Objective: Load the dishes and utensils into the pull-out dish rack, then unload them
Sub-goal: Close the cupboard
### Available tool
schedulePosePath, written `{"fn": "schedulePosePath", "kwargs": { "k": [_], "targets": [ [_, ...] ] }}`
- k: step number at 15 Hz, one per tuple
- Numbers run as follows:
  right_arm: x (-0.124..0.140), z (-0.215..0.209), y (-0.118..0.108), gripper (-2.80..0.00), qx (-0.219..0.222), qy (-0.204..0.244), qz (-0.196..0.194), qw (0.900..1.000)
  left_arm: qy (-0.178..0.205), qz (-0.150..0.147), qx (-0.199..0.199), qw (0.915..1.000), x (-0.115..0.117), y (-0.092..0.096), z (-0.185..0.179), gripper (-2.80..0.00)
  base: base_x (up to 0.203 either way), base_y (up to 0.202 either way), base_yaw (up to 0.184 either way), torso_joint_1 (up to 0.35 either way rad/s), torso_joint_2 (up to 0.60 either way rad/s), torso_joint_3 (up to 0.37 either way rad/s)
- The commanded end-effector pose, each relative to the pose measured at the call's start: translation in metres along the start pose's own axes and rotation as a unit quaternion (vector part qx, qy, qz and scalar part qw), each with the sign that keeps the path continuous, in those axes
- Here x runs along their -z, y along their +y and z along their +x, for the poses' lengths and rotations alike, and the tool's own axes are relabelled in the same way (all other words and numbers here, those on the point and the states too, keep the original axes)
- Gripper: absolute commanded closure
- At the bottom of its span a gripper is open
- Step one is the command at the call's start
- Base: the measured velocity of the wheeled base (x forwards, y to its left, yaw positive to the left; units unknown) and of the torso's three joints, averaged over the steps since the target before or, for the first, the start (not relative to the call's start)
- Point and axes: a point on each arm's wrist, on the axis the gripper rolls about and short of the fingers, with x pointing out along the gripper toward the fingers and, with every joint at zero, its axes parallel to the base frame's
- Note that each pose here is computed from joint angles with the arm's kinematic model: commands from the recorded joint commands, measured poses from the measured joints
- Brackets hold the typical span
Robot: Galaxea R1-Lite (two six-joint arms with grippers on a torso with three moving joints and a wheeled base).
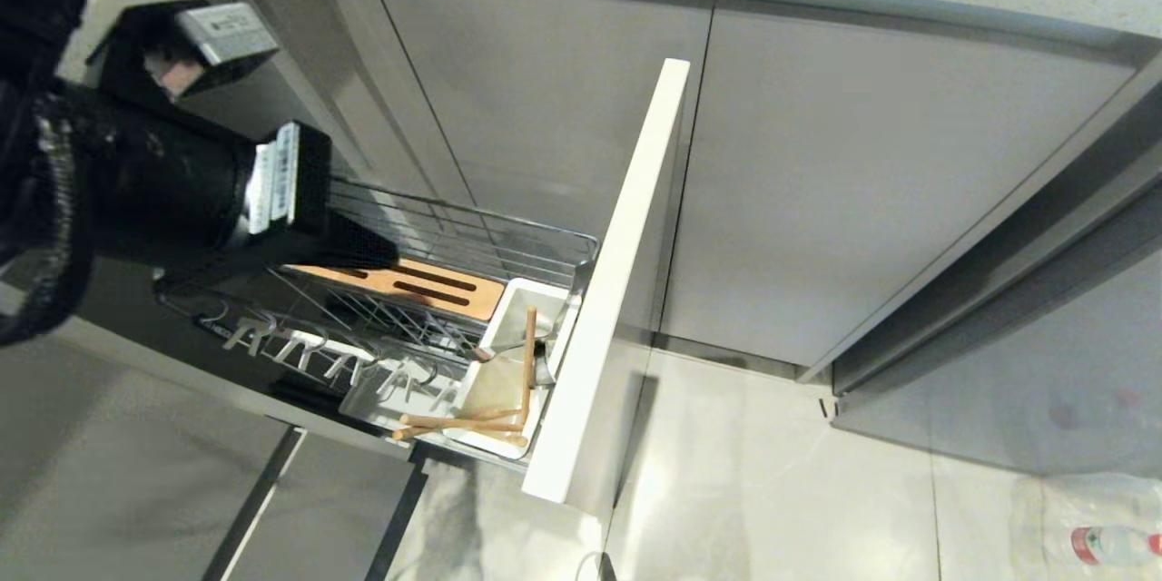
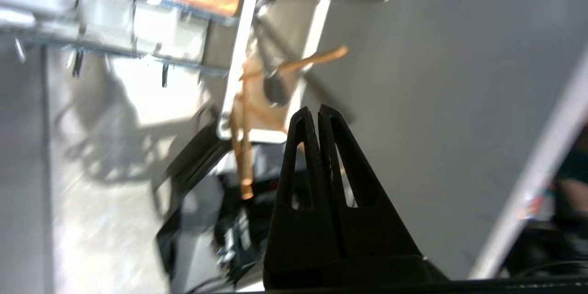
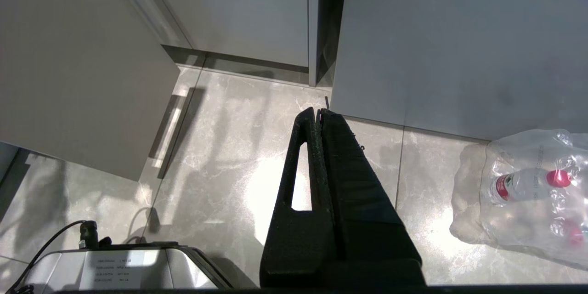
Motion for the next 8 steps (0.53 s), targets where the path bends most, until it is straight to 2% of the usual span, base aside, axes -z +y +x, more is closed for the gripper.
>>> {"fn": "schedulePosePath", "kwargs": {
  "k": [1,6,8],
  "targets": [
    [0.0,0.0,0.0,0.0,0.0,0.001,0.0,1.0,0.034,0.005,-0.021,0.9992,0.002,-0.003,0.022,0.0,0.0,0.0,0.0,0.0,0.0,0.0],
    [0.001,0.0,0.0,0.0,0.0,0.002,0.0,1.0,0.112,0.046,-0.102,0.9874,0.018,-0.014,0.069,0.0,0.0,0.0,0.0,0.0,0.0,0.0],
    [0.0,0.0,0.0,0.0,0.0,0.001,0.0,1.0,0.119,0.052,-0.1,0.9865,0.021,-0.019,0.073,0.0,0.0,0.0,0.0,0.0,0.0,0.0]
  ]
}}
